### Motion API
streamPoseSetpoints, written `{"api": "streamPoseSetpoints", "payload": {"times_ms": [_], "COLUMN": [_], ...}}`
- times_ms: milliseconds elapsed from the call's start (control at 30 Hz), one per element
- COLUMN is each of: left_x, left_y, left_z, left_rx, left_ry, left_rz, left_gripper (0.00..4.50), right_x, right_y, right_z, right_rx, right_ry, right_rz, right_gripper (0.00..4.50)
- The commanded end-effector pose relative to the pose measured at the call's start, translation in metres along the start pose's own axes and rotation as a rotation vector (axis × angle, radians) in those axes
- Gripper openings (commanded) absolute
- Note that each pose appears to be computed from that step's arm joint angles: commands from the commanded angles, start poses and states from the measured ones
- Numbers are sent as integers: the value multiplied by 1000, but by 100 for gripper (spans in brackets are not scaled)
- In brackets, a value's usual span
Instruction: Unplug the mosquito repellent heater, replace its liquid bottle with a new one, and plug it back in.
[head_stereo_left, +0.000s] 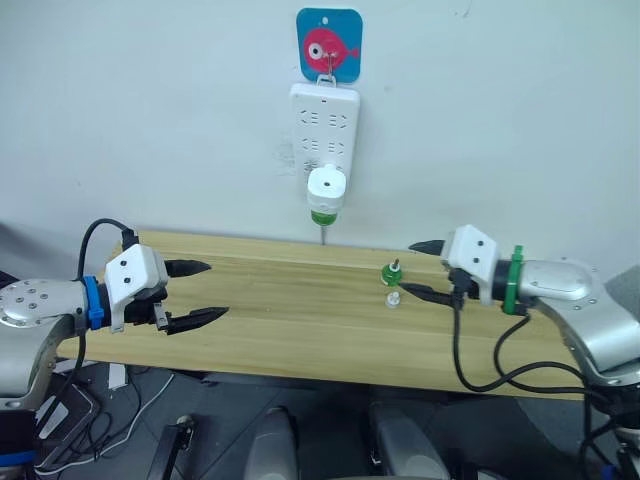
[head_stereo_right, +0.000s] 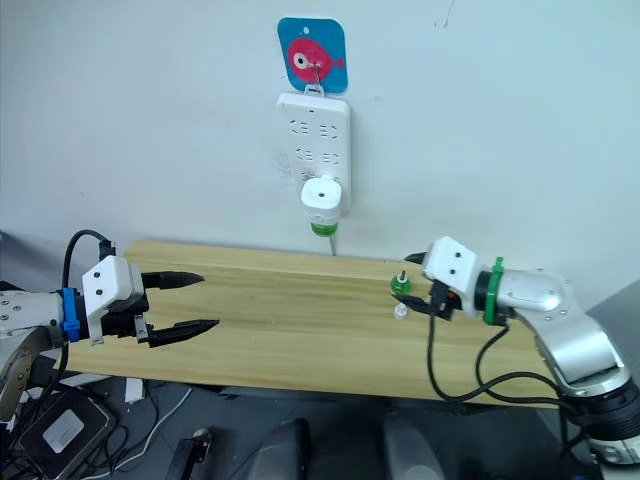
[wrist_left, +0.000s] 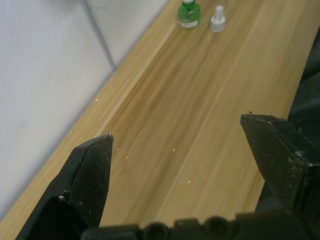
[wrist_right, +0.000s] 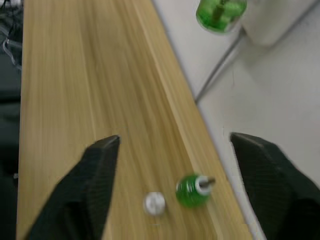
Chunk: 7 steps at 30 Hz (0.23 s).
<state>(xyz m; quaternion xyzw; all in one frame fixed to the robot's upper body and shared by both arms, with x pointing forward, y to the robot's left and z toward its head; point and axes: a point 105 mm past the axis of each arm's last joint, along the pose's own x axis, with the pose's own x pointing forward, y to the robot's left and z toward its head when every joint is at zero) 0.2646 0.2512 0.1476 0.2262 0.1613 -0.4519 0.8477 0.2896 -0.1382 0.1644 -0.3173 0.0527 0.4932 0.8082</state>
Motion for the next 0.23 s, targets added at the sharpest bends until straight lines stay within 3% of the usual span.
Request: {"api": "streamPoseSetpoints", "payload": {"times_ms": [33,100,233], "left_x": [-6,-6,-5], "left_y": [3,6,5], "left_z": [7,5,9], "left_rx": [47,41,31], "left_ry": [42,68,20], "left_rz": [54,95,90], "left_gripper": [450,450,450], "right_x": [-19,-23,-25], "right_y": [-6,-7,-10], "right_z": [5,1,-4], "right_rx": [-43,-30,-27], "right_ry": [-20,-15,-9], "right_rz": [22,34,39], "right_gripper": [448,448,448]}}
